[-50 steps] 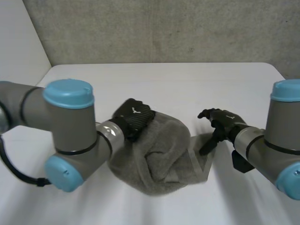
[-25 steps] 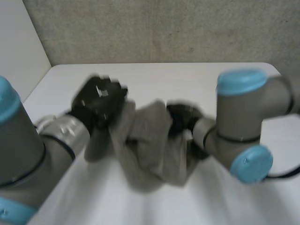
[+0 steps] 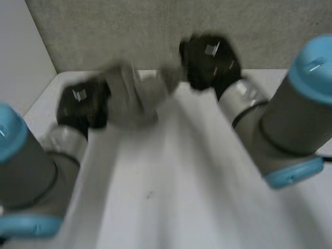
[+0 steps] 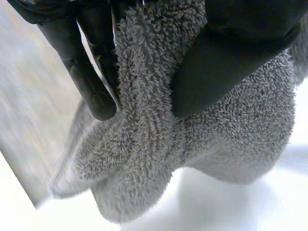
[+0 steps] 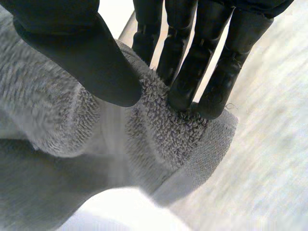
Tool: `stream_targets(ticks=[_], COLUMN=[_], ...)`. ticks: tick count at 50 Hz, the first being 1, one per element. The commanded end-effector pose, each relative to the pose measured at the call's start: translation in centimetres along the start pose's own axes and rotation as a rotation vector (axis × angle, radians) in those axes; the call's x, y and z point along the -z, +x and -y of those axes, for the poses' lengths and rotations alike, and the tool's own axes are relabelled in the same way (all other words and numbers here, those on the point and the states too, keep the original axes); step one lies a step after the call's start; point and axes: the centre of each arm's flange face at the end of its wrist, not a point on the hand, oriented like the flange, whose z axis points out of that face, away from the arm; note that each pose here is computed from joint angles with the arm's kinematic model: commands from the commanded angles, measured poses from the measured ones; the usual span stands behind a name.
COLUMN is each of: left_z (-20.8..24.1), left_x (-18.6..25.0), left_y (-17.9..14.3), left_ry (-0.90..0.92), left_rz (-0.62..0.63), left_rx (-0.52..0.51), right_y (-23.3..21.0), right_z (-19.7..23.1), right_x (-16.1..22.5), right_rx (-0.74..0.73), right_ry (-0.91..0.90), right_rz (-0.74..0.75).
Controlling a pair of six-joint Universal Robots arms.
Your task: Fold the laundry
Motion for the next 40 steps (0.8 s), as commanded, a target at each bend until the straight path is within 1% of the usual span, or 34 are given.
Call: stream_targets(ticks=[1,2,3,5,6,8,11,13,14,16,17,18,19,21,22,24,25,26,27,29,30,31,32,33,34,35,38,40], left_z=[-6.1,-7.1,-7.1,-8.2,-8.2,-8.5,-8.2,-6.6,-6.6,-4.2,-4.2,-2.8,-2.8,0.1,0.1,2.0,2.0,2.6,2.6,3.1,3.1,2.6,1.3,1.3,0.4,-0.5,-1.3,-2.9], left_x=[3.8,4.9,4.9,6.7,6.7,8.4,9.0,10.0,10.0,10.1,10.1,10.0,10.0,9.6,9.6,8.0,8.0,6.8,6.8,4.3,4.3,3.1,1.8,1.8,0.8,-0.2,-1.0,-2.2], left_y=[1.1,1.3,1.3,2.0,2.0,3.0,3.4,3.6,3.6,3.4,3.4,3.2,3.2,2.7,2.7,1.6,1.5,0.5,0.4,-1.9,-1.9,-2.5,-2.7,-2.7,-2.7,-2.7,-2.7,-2.7], left_ry=[-0.229,-0.277,-0.278,-0.344,-0.344,-0.39,-0.399,-0.372,-0.371,-0.29,-0.29,-0.237,-0.237,-0.126,-0.125,-0.058,-0.058,-0.042,-0.041,-0.034,-0.034,-0.057,-0.099,-0.1,-0.13,-0.156,-0.184,-0.255], left_rz=[-0.105,-0.135,-0.135,-0.206,-0.207,-0.279,-0.303,-0.325,-0.325,-0.321,-0.321,-0.315,-0.315,-0.295,-0.295,-0.235,-0.235,-0.187,-0.187,-0.106,-0.106,-0.107,-0.123,-0.123,-0.152,-0.173,-0.187,-0.202], left_rx=[-0.049,-0.056,-0.056,-0.066,-0.066,-0.078,-0.084,-0.085,-0.085,-0.07,-0.07,-0.062,-0.062,-0.04,-0.04,-0.024,-0.024,-0.017,-0.017,-0.008,-0.008,-0.005,-0.001,-0.001,0.006,0.014,0.021,0.028], right_y=[-1.6,-1.6,-1.3,-0.6,0.1,0.5,1.0,1.0,1.0,1.1,1.3,1.3,1.7,1.9,2.2,2.6,3.0,3.0,3.2,3.3,3.4,3.4,3.4,3.5,3.5,3.5,3.3,3.4], right_z=[-7.0,-7.0,-7.6,-8.2,-8.5,-8.9,-9.4,-9.6,-9.9,-10.2,-10.5,-10.5,-10.7,-10.9,-11.1,-11.2,-11.2,-11.2,-10.9,-10.1,-9.1,-8.0,-8.0,-7.0,-7.0,-5.9,-3.9,-3.0], right_x=[1.9,1.9,2.1,2.3,2.5,2.6,3.0,3.2,3.5,3.7,3.9,3.9,4.1,4.2,4.1,4.0,3.9,3.9,3.8,3.7,3.8,3.8,3.8,3.9,3.9,4.0,4.3,4.5], right_rx=[0.085,0.085,0.085,0.08,0.08,0.076,0.071,0.072,0.07,0.068,0.067,0.067,0.066,0.067,0.068,0.071,0.074,0.074,0.08,0.09,0.106,0.122,0.122,0.136,0.136,0.144,0.155,0.16], right_ry=[-0.328,-0.329,-0.365,-0.399,-0.419,-0.432,-0.454,-0.461,-0.473,-0.486,-0.494,-0.494,-0.495,-0.492,-0.476,-0.455,-0.429,-0.429,-0.406,-0.375,-0.347,-0.313,-0.313,-0.283,-0.283,-0.253,-0.196,-0.175], right_rz=[0.088,0.088,0.085,0.076,0.063,0.056,0.046,0.045,0.045,0.045,0.037,0.037,0.027,0.017,0.006,-0.01,-0.021,-0.021,-0.03,-0.029,-0.025,-0.02,-0.02,-0.018,-0.018,-0.016,-0.013,-0.018])
